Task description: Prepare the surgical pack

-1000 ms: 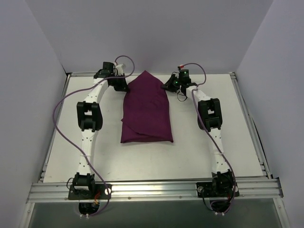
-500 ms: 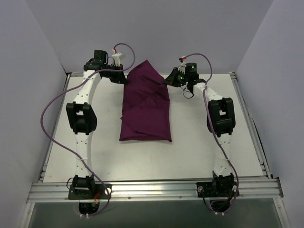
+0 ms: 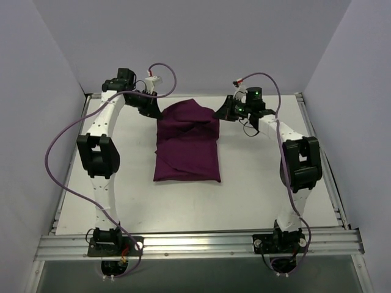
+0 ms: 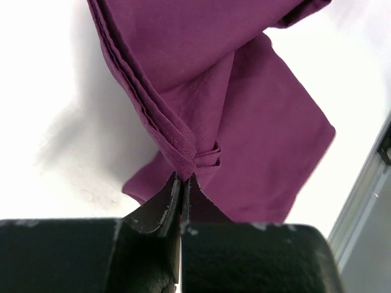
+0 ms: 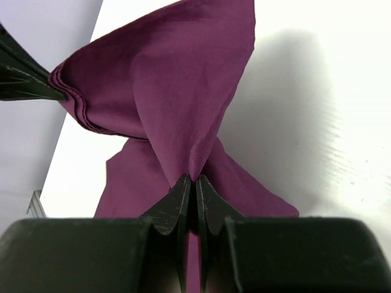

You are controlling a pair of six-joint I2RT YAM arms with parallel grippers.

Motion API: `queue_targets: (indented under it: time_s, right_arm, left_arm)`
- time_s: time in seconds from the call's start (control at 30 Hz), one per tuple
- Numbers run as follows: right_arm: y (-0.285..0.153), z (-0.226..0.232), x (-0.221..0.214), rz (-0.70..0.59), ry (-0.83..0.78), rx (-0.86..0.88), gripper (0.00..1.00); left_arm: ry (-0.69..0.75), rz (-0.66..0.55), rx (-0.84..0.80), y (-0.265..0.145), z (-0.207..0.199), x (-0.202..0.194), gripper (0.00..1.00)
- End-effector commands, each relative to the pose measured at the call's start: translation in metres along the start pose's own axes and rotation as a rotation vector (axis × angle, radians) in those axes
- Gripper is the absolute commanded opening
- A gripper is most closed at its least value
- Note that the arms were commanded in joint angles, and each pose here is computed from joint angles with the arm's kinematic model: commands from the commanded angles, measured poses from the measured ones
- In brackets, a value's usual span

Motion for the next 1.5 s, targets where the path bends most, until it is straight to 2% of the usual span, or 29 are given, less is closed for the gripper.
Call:
queue_targets:
  time_s: [0.0,0.13,0.27,0.37,0.5,0.57,0.63,0.67,0.8,0.87,0.9,0.97,1.0,1.07,1.2,1.33,1.47]
  right_arm:
    - [-0.031,0.036,0.015,-0.053,-0.096,0.077,0.0]
    - [-0.042,0.053,-0.005,-0.022,-0.1,0.096,0.0]
    - [-0.04,0.055,-0.057,0.107,-0.102,0.041,0.0]
    - [-0.039,0.061,-0.083,0.141,-0.092,0.037,0.0]
    - [-0.039,0.042,-0.132,0.21,-0.05,-0.04,0.0]
    - [-0.039,0.032,-0.143,0.24,-0.036,-0.068,0.0]
    - [-0.038,0.026,-0.143,0.265,-0.053,-0.088,0.14]
    - [-0.043,0.024,-0.143,0.29,-0.049,-0.108,0.33]
    - [-0.06,0.027,-0.111,0.321,-0.131,-0.156,0.62]
    - [-0.069,0.036,-0.079,0.298,-0.179,-0.166,0.68]
    - [-0.072,0.037,-0.066,0.279,-0.19,-0.181,0.75]
    - [-0.073,0.045,-0.031,0.21,-0.227,-0.211,0.81]
    - [-0.064,0.04,-0.028,0.212,-0.223,-0.214,0.83]
    - [-0.047,0.04,-0.019,0.185,-0.216,-0.188,0.84]
    - [0.016,0.032,-0.013,0.223,-0.115,-0.063,0.73]
    - [0.06,0.014,-0.033,0.356,-0.017,-0.013,0.68]
    - [0.09,0.008,-0.057,0.383,0.042,0.057,0.68]
  left_arm:
    - [0.078,0.005,-0.078,-0.032,-0.033,-0.004,0.02]
    - [0.085,0.054,-0.11,-0.037,-0.043,-0.023,0.02]
    - [0.105,0.13,-0.092,-0.029,-0.038,-0.052,0.02]
    - [0.11,0.183,-0.068,-0.026,-0.034,-0.075,0.02]
    - [0.131,0.245,-0.053,-0.017,-0.031,-0.101,0.02]
    - [0.147,0.29,-0.035,-0.011,-0.026,-0.112,0.02]
    - [0.15,0.336,-0.014,-0.007,-0.021,-0.123,0.02]
    - [0.167,0.346,-0.007,-0.006,-0.019,-0.128,0.02]
    - [0.239,0.371,0.041,-0.007,-0.011,-0.132,0.02]
    - [0.282,0.385,0.059,-0.007,-0.008,-0.132,0.02]
    - [0.295,0.386,0.068,-0.007,-0.007,-0.132,0.02]
    - [0.327,0.386,0.075,-0.004,-0.008,-0.13,0.02]
    - [0.335,0.388,0.081,-0.004,-0.007,-0.13,0.02]
    - [0.346,0.385,0.081,-0.002,-0.007,-0.13,0.02]
    - [0.343,0.39,0.086,-0.002,-0.005,-0.131,0.02]
    - [0.34,0.385,0.084,-0.002,-0.006,-0.132,0.02]
    - [0.322,0.362,0.084,-0.001,-0.007,-0.129,0.02]
Point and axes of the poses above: each gripper's point midway between its finger pads, its own y axis out along the fingers, its own z axis along the line the jaws close on, x = y × z, the point moved 6 cm from there along -y, back along the fingers, and after that the axes turned 2 degrees about -y, right-handed, at the moved point
